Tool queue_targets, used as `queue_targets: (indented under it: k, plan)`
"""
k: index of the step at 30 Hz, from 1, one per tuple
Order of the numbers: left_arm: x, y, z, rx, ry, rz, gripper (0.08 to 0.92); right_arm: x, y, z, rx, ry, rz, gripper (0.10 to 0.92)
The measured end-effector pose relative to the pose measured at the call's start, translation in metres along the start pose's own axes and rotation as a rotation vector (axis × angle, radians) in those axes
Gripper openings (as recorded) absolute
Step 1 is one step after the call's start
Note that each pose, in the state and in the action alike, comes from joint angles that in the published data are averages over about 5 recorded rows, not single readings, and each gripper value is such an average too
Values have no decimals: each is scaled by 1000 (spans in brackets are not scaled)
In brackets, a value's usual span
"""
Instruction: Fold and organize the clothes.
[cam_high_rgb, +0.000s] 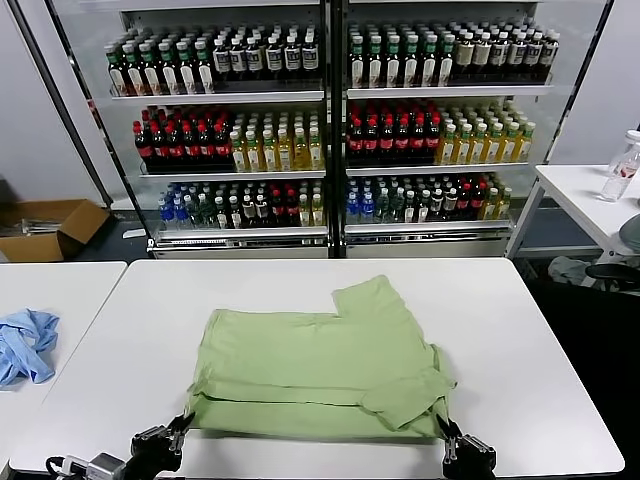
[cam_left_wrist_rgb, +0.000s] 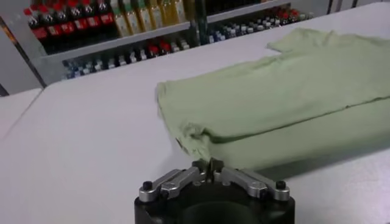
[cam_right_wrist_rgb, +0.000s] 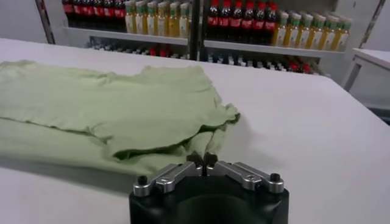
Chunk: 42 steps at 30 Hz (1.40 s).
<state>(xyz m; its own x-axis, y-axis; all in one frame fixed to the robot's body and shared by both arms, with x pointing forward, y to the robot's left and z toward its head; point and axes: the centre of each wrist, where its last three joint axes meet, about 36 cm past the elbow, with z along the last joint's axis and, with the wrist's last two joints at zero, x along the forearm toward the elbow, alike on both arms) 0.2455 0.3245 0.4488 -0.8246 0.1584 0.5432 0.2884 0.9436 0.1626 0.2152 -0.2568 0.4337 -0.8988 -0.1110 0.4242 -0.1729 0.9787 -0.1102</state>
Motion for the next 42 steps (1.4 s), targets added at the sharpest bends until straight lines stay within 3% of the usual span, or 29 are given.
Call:
queue_targets:
  k: [10,16,20,32,42]
  plan:
    - [-13,16,-29,7,-121,7,546,-27,-4,-42,-27,-67,5,592]
    - [-53,31,-40,46,-167,15,719,-83,-7,-65,-63,-93,-2,762]
    - [-85,43,-47,64,-176,21,806,-129,-7,-78,-77,-97,-10,815]
    - [-180,75,-67,143,-137,50,823,-267,4,-129,-82,-77,-24,823]
    - [-225,99,-72,176,-100,41,823,-337,3,-138,-80,-15,-3,823]
